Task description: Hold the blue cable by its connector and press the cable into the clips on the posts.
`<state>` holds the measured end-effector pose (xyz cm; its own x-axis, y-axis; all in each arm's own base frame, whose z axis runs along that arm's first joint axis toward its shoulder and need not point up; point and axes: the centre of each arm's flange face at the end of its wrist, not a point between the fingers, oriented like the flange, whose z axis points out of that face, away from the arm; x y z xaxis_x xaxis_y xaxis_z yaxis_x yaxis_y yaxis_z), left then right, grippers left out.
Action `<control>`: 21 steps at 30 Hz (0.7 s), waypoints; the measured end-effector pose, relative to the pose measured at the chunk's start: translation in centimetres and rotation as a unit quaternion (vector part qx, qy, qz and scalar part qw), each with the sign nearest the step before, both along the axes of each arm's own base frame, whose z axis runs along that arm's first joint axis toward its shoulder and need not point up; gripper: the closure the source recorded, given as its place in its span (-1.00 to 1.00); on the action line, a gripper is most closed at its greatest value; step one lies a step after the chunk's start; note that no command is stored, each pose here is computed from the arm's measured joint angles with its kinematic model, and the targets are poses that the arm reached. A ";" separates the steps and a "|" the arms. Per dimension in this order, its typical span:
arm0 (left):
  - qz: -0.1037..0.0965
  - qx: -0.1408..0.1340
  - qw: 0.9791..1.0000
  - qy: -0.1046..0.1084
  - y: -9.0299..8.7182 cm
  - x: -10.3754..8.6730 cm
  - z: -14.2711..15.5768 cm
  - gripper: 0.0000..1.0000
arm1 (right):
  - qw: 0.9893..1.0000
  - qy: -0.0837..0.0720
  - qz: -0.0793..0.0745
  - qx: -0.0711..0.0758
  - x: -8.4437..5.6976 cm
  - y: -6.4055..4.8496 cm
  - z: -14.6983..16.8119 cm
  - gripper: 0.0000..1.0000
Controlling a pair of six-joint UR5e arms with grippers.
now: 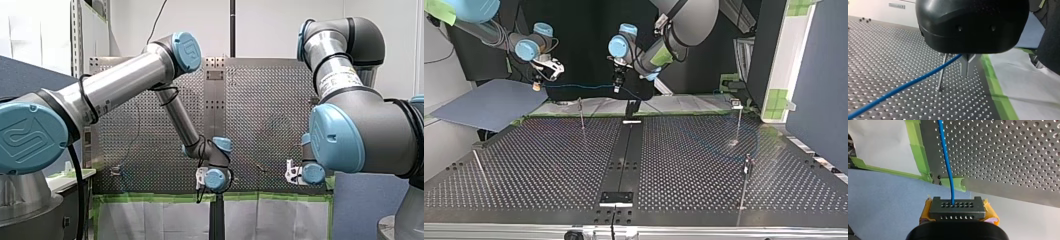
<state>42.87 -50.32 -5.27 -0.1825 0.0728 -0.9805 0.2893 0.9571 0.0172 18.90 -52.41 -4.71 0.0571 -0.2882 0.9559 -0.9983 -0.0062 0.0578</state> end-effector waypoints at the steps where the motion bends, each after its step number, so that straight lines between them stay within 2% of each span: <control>1: -0.001 0.002 1.000 0.002 -0.1 0.0 -0.3 1.00 | 1.000 -0.001 -0.001 0.000 -0.2 -0.2 0.0 1.00; 4: -0.002 0.003 1.000 0.008 -0.6 0.2 -1.1 1.00 | 1.000 -0.002 -0.002 -0.001 -0.8 -0.7 0.1 1.00; 12: -0.004 -0.010 1.000 -0.001 -1.9 1.3 -0.7 1.00 | 1.000 -0.009 0.003 -0.003 -1.7 -2.6 0.7 1.00; 15: -0.004 -0.015 1.000 -0.005 -2.3 1.6 -0.3 1.00 | 1.000 -0.008 0.005 -0.004 -2.0 -3.7 1.2 1.00; 21: -0.004 -0.023 1.000 -0.009 -2.7 2.1 0.1 1.00 | 1.000 -0.013 0.019 -0.008 -2.4 -6.0 2.3 1.00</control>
